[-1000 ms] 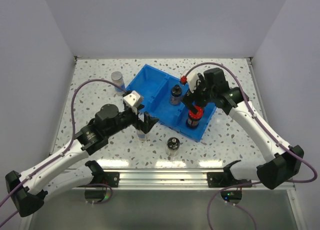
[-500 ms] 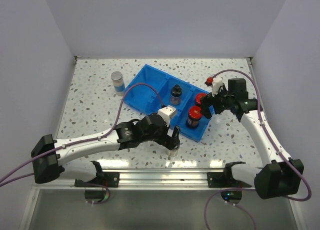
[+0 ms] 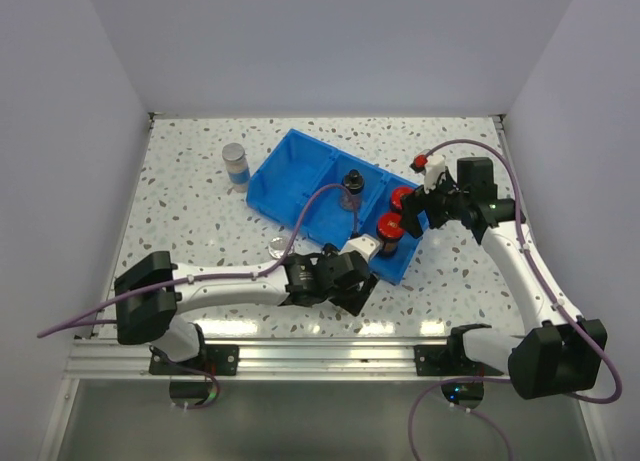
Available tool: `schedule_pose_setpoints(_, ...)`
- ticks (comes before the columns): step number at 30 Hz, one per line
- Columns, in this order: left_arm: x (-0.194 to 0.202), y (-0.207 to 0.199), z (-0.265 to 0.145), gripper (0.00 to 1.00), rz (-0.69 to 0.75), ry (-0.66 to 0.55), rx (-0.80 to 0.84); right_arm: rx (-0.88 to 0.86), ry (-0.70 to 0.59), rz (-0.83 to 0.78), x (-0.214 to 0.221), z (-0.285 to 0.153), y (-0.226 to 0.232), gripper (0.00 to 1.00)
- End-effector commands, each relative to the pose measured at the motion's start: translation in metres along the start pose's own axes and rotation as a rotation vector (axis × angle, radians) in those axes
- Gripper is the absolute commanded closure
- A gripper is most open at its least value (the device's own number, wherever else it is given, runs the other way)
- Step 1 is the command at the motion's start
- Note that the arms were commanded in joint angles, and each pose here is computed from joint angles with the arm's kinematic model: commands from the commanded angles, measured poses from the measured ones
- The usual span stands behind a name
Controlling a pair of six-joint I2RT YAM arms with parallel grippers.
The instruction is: Organize the condiment bottles
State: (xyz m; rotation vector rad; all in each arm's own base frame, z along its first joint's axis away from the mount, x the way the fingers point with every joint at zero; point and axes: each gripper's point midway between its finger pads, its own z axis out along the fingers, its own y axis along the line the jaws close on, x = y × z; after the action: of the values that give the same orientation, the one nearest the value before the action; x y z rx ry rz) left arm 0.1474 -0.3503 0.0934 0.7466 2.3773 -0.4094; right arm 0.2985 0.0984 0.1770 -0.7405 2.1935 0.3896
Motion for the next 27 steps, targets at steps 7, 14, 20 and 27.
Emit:
schedule_pose_setpoints(7,-0.026,-0.012,-0.001,0.45,0.039,-0.082,-0.037,0.001,-0.064,-0.014,-0.014,-0.007,0.001,0.02)
schedule_pose_setpoints(14,-0.053,-0.009,-0.028,1.0,0.051,-0.179,-0.02,0.004,-0.068,-0.016,-0.014,-0.008,0.0,0.02)
schedule_pose_setpoints(20,-0.105,0.002,-0.068,1.0,0.032,-0.29,0.054,0.011,-0.073,-0.019,-0.015,-0.01,-0.001,0.02)
schedule_pose_setpoints(27,-0.16,0.051,-0.08,1.0,0.007,-0.37,0.03,0.017,-0.077,-0.026,-0.016,-0.012,-0.001,0.02)
